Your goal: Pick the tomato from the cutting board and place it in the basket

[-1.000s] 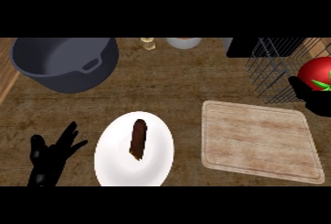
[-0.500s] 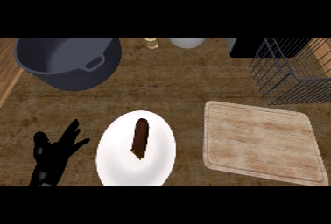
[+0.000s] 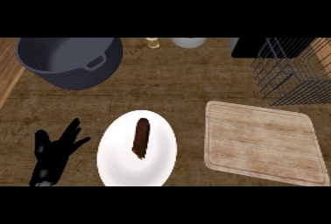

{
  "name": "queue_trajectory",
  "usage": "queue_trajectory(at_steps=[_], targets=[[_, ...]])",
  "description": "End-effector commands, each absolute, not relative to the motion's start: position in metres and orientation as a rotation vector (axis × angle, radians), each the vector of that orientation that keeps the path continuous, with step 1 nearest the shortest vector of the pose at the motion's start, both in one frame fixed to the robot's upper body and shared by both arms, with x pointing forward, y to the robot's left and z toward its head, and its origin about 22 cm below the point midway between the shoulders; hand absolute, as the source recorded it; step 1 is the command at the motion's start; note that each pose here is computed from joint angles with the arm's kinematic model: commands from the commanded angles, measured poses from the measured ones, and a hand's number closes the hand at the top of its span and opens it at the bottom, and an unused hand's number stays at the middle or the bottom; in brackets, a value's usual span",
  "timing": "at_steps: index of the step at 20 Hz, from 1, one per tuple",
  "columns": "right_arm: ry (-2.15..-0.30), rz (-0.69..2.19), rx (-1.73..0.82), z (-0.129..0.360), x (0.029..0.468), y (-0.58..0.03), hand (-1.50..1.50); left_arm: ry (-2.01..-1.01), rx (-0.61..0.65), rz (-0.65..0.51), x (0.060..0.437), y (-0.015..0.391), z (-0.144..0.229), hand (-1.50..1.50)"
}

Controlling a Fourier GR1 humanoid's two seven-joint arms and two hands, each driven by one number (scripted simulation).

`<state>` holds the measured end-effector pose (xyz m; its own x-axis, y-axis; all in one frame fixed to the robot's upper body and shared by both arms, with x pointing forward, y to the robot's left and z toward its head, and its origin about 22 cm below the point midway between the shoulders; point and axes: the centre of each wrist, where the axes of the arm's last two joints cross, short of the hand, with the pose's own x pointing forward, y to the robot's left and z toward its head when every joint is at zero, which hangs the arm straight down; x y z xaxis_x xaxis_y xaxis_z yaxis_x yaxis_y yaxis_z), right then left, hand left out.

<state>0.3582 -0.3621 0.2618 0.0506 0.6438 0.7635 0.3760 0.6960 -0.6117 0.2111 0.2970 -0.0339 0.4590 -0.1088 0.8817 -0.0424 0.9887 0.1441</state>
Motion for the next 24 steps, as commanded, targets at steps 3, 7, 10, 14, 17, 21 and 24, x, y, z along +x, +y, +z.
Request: queue_trajectory(at_steps=[3,7,10,14,17,21,24], targets=[[-1.563,0.082,-0.691,0.219,0.386,-0.378,1.5,-1.024,0.136,-0.053,0.205,0.295,-0.043,0.0],[-1.566,0.096,-0.688,0.211,0.396,-0.391,1.5,-1.034,0.146,-0.044,0.201,0.286,-0.059,0.0],[-1.555,0.078,-0.695,0.188,0.386,-0.419,1.5,-1.006,0.138,-0.053,0.192,0.295,-0.041,0.0],[-1.543,0.094,-0.7,0.167,0.391,-0.417,1.5,-1.03,0.152,-0.035,0.2,0.301,-0.05,0.0],[-1.402,0.119,-0.98,0.167,0.382,-0.44,1.5,-1.022,0.132,-0.067,0.205,0.291,-0.049,0.0],[-1.404,0.279,-1.007,0.162,0.378,-0.456,-1.5,-1.025,0.138,-0.047,0.202,0.292,-0.06,0.0],[-1.444,0.295,-1.004,0.159,0.365,-0.474,-1.5,-1.015,0.142,-0.04,0.213,0.288,-0.044,0.0]])
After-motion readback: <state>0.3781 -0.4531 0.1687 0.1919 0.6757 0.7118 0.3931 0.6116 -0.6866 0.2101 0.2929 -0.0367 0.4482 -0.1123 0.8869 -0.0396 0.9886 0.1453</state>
